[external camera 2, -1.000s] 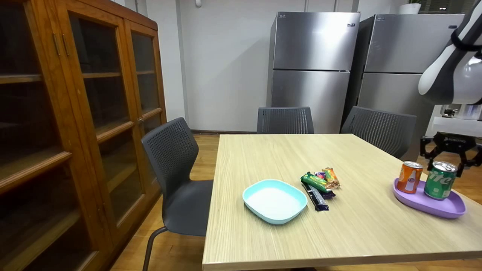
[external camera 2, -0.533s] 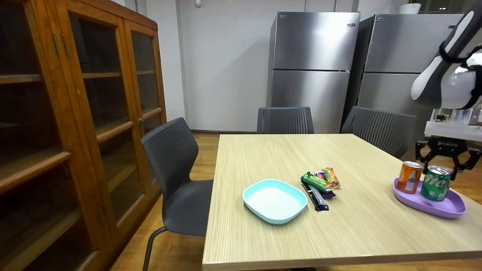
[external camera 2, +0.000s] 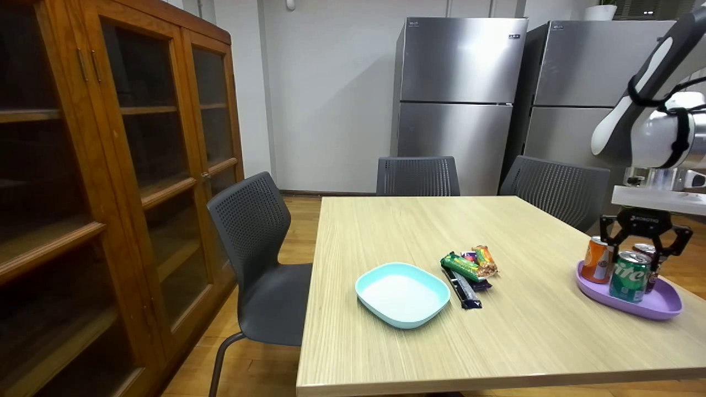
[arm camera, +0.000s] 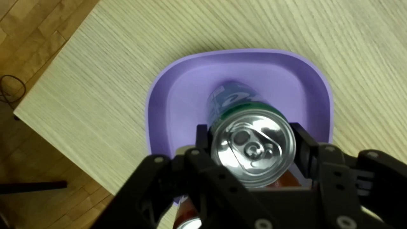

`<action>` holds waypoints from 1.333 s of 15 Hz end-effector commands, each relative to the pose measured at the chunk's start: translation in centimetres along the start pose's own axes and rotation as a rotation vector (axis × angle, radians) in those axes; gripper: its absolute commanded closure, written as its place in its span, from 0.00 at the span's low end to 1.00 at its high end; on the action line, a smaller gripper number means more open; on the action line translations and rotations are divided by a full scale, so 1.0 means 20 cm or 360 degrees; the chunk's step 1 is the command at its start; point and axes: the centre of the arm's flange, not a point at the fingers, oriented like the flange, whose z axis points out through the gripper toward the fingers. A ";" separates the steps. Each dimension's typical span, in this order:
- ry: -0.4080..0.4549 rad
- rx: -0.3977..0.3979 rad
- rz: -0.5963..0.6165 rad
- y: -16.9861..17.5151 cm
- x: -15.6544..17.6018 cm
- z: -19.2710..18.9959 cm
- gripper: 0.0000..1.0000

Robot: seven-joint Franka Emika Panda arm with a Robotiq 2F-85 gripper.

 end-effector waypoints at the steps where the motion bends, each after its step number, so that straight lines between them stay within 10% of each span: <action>1: -0.0031 0.0004 0.0015 -0.01 0.06 -0.04 0.12; 20: 0.0137 0.0021 -0.0266 -0.32 -0.31 -0.36 0.00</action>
